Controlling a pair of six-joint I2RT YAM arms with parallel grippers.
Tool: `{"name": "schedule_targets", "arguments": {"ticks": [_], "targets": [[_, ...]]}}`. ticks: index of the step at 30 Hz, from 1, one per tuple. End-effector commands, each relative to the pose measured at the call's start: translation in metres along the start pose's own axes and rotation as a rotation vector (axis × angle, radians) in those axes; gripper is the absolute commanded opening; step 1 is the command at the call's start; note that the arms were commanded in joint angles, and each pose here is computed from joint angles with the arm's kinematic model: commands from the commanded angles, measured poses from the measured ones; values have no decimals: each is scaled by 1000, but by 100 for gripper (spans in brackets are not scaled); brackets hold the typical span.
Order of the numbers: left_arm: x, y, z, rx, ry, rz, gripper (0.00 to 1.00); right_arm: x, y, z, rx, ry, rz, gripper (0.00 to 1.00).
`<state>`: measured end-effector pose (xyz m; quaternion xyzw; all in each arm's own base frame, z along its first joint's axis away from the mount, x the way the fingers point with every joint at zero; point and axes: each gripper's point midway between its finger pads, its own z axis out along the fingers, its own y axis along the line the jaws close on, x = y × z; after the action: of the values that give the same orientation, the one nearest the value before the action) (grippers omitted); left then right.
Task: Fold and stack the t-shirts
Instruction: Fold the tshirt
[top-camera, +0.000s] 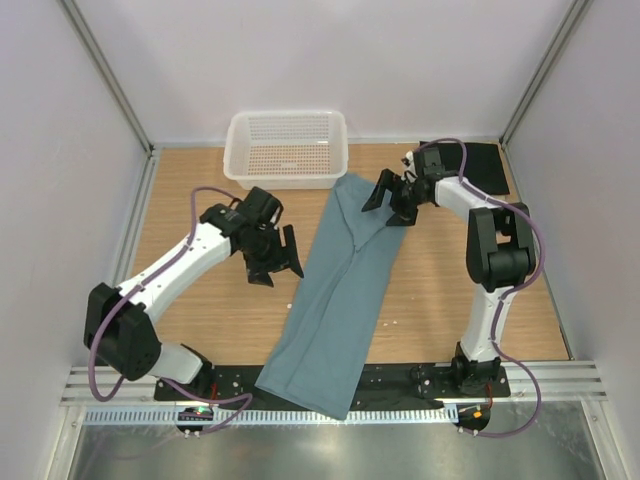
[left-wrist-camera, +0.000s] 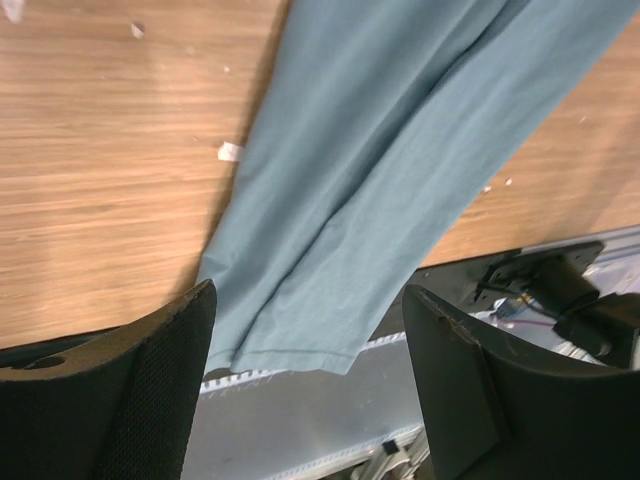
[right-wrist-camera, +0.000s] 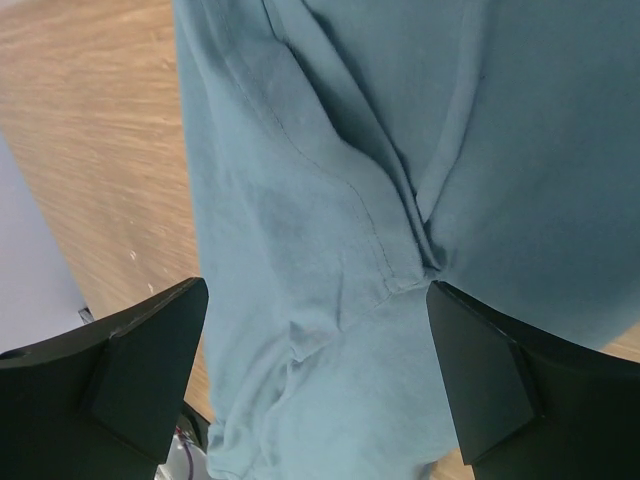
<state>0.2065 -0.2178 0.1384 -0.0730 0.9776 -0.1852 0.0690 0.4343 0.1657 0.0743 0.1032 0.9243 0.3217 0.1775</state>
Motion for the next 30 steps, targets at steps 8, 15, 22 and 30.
{"name": "schedule_targets", "arguments": {"ticks": [8,15,22,30], "targets": [[-4,6,-4,77,-27,-51,72,3,-2,-17,54,-45,-64,98],[-3,5,-3,96,-17,-58,72,14,-2,-1,-22,-36,5,52],[1,12,-2,85,-6,-60,72,14,-14,9,14,-38,27,43],[0,18,-7,81,-6,-65,72,8,-21,17,38,-42,48,30]]}}
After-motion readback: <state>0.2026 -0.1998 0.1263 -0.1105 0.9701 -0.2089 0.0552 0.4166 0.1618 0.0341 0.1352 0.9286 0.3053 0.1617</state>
